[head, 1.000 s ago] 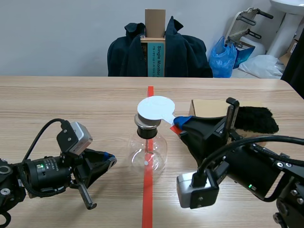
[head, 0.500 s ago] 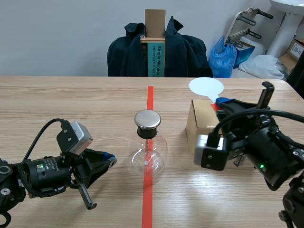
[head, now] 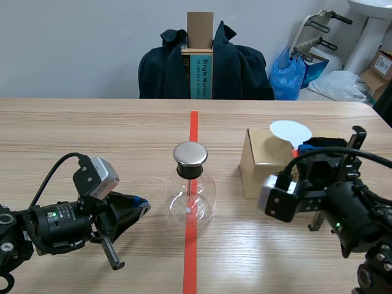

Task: Do the electroscope experiment.
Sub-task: 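Put the plate down on the right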

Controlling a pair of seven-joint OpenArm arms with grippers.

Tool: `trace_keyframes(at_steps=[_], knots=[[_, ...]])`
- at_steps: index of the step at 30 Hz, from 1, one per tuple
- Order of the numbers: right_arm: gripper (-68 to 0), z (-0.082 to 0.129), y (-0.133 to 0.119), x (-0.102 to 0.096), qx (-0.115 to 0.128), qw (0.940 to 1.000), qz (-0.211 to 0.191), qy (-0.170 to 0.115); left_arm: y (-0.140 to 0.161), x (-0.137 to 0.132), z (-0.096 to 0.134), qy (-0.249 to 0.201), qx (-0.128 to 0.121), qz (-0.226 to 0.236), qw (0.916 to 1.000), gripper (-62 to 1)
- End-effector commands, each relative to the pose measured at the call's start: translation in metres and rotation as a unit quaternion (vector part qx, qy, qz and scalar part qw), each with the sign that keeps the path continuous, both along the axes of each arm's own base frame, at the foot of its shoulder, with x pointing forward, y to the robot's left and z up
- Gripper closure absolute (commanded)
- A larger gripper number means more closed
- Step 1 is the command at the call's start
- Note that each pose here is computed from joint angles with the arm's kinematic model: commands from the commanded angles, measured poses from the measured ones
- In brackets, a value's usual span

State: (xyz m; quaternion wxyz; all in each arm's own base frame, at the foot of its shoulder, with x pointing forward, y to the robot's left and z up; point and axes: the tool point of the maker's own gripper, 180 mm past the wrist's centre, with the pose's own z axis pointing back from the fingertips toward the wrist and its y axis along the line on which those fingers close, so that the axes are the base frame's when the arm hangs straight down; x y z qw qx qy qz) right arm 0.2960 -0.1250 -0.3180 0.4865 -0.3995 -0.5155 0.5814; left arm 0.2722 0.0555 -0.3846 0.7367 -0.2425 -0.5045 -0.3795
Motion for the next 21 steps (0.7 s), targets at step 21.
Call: trace_keyframes(at_steps=[21], knots=[[-0.8, -0.015, 0.011, -0.004, 0.004, 0.9995, 0.002, 0.031, 0.003, 0.003, 0.009, -0.009, -0.008, 0.002, 0.9999, -2.7]])
